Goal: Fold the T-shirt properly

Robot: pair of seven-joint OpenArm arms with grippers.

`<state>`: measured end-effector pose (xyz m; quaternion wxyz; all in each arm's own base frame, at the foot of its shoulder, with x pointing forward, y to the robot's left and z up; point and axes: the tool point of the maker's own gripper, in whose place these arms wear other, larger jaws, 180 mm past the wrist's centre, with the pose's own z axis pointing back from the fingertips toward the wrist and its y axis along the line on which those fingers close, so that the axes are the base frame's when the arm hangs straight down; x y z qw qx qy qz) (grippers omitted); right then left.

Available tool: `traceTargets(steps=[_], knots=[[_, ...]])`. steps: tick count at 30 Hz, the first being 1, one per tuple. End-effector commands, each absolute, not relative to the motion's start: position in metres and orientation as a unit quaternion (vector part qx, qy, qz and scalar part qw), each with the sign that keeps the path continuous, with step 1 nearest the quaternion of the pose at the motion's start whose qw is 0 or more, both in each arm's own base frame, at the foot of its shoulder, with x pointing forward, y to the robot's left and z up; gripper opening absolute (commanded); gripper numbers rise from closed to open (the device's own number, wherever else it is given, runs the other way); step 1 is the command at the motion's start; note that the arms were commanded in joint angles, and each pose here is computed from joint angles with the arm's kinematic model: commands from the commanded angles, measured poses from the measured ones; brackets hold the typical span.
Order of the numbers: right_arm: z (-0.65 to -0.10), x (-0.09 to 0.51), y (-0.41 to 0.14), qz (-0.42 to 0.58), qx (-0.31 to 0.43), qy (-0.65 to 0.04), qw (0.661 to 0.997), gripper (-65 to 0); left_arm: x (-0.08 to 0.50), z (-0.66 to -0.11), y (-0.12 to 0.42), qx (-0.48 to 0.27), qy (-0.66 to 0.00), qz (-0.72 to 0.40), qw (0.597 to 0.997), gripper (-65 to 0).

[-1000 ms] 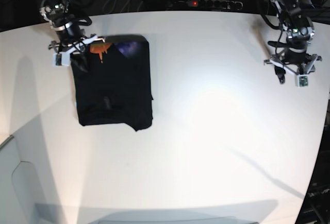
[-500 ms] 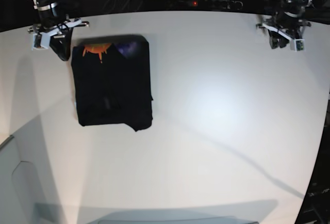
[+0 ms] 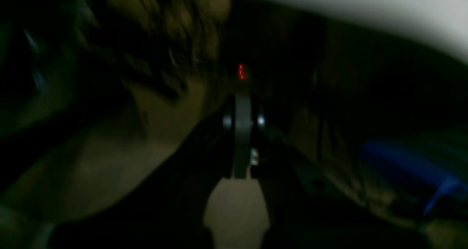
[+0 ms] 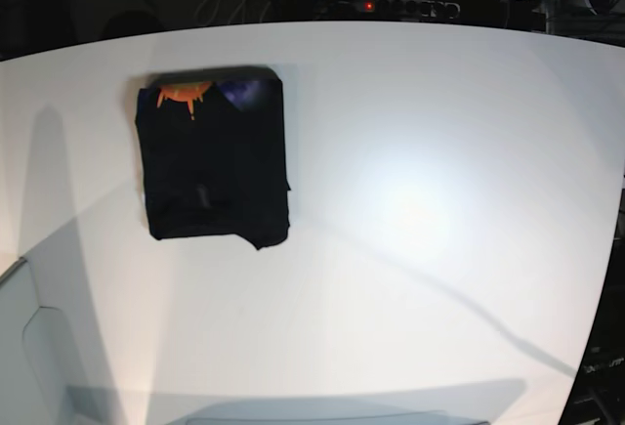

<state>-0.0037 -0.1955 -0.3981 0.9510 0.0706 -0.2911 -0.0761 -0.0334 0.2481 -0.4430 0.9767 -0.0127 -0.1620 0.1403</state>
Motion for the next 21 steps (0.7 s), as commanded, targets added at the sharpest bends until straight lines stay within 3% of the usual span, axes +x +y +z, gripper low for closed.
traceTargets(steps=[1,12,17,21], knots=[[-0.401,-0.01,-0.197,-0.069,0.079,-0.286,0.953,-65.0,-0.047,-0.451,0.248,-0.01,-0.141,0.133,0.981,-65.0],[-0.525,-0.065,-0.189,-0.109,0.14,-0.146,0.973,-65.0,-0.09,-0.575,0.181,-0.062,-0.088,0.114,0.988,-65.0],[-0.565,-0.059,-0.162,-0.09,0.141,-0.169,0.971,-65.0,-0.085,-0.616,0.171,-0.065,-0.067,0.117,0.989,-65.0],[-0.594,-0.078,-0.149,-0.068,0.1,-0.161,0.98,-65.0,-0.096,-0.637,0.164,-0.066,-0.037,0.127,0.989,-65.0]])
